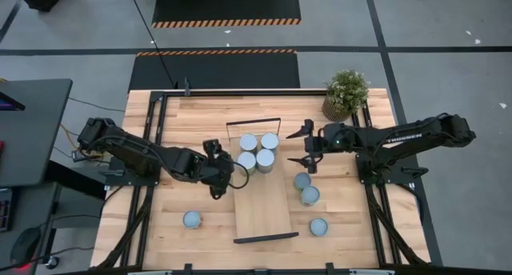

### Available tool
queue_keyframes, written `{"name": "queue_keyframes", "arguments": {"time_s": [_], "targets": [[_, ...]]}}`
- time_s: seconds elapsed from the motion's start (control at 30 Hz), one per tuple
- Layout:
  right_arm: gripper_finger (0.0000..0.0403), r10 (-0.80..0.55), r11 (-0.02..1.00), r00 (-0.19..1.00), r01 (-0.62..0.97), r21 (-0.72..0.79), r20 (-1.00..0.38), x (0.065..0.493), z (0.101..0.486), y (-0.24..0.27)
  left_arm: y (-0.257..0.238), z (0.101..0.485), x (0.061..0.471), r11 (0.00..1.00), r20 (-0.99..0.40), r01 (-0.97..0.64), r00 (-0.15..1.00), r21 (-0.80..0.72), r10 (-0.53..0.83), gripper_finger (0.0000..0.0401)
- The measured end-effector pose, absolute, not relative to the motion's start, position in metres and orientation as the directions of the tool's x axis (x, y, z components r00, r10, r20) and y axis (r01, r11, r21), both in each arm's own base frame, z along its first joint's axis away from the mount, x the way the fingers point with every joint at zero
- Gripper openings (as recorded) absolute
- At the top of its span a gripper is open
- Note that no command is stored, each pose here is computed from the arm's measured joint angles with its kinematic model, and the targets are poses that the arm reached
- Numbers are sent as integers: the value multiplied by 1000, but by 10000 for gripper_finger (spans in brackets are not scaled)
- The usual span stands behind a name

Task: Pick and place cans onto a shelf
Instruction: Adjust the canned carrots on the shelf

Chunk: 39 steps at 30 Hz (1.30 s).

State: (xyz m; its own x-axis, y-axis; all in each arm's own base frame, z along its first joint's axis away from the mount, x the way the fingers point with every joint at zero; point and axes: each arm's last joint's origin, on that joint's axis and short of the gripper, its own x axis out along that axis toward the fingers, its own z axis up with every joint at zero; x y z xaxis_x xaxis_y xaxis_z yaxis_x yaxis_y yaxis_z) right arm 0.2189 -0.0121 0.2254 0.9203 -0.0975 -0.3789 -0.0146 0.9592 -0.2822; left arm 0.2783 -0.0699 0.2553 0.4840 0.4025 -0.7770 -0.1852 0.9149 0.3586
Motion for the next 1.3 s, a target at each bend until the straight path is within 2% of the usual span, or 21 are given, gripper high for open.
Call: {"name": "queue_keyframes", "arguments": {"time_s": [0.37,0.7,1.1,1.3], "targets": [[368,-105,976,878,2,-216,-467,223,219,-14,-69,252,276,946,-835,-193,446,260,320,384],[368,-98,983,817,-9,-183,-568,234,195,-15,-70,253,281,950,-816,-208,489,234,308,384],[368,-64,974,861,-56,-218,-505,231,181,-16,-79,254,281,950,-796,-225,522,218,306,384],[368,16,976,897,-110,-188,-441,232,184,-19,-80,257,284,936,-755,-269,557,229,345,384]]}}
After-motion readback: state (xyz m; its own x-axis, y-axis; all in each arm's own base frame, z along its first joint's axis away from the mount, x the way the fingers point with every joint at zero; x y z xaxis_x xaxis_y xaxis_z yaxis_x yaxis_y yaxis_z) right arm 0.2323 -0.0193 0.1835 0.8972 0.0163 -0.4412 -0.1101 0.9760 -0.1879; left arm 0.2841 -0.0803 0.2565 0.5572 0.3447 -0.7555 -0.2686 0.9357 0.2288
